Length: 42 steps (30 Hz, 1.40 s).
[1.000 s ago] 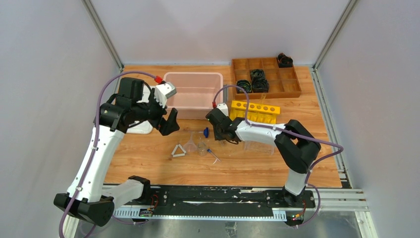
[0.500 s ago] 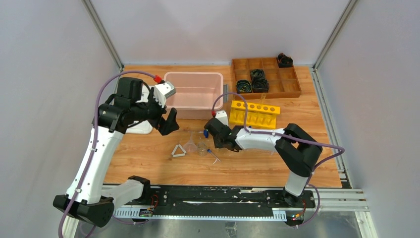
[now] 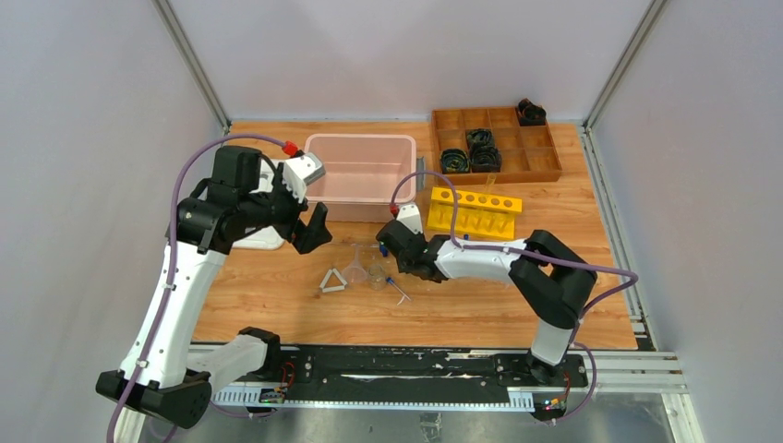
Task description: Organize the chemistry lab equipment
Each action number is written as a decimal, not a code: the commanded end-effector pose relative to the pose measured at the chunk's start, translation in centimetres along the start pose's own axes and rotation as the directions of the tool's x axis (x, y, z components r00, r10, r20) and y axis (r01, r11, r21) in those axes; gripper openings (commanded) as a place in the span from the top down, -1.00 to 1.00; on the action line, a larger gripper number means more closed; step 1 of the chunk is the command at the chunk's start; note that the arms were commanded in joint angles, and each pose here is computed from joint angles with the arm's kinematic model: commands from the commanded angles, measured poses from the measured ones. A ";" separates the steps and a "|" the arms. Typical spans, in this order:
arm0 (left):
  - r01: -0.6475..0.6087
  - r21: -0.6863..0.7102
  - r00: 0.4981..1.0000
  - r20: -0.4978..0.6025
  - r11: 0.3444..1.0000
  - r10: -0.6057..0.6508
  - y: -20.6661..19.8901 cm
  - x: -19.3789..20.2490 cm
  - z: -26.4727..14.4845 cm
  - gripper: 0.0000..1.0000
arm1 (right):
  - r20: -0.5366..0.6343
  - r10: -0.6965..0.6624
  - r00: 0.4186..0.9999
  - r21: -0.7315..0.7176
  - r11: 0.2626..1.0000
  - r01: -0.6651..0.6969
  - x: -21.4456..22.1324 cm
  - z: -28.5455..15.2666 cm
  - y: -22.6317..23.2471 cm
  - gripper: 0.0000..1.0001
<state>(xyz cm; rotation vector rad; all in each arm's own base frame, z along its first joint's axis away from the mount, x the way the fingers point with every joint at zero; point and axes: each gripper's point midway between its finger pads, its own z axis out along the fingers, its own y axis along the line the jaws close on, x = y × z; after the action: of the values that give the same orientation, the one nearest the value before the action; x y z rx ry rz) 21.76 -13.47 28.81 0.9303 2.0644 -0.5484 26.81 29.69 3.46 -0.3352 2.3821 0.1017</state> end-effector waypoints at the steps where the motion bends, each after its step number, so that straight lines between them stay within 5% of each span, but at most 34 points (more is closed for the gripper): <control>1: -0.042 -0.013 0.998 0.039 0.999 0.043 -0.2 -1.1 -1.0 -1.00 | 0.023 -0.006 1.000 0.042 0.999 0.005 -0.7 0.9 -0.4 0.36; 12: -0.045 0.008 0.998 0.053 0.999 0.045 -0.7 -1.5 -1.1 -1.00 | 0.048 0.070 0.996 0.007 0.998 -0.070 0.5 -1.0 -1.3 1.00; 22: -0.050 0.002 0.997 0.062 0.999 0.050 -0.7 -1.7 -1.3 -1.00 | 0.243 0.251 0.937 -0.256 0.948 -0.187 -7.9 -11.7 -0.2 1.00; 29: 0.005 0.134 0.992 0.126 0.991 -0.022 -3.4 -3.4 -1.9 -0.99 | 0.333 0.464 0.821 -0.541 0.807 -0.236 -15.1 -19.6 2.7 1.00; 36: 0.075 0.229 0.987 0.125 0.970 -0.106 -5.1 -3.7 -2.0 -0.83 | 0.377 0.561 0.737 -0.726 0.673 -0.140 -19.8 -26.8 7.9 1.00; 42: 0.187 0.301 0.961 0.140 0.935 -0.237 -6.1 -4.0 -1.2 -0.50 | 0.390 0.615 0.685 -0.783 0.613 -0.105 -20.9 -30.2 9.7 1.00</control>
<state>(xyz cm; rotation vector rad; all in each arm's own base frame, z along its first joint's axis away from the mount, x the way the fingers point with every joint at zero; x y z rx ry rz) 18.79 -16.99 32.18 0.8622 1.9988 -0.8985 20.09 37.82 35.32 -0.1300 1.7058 1.1155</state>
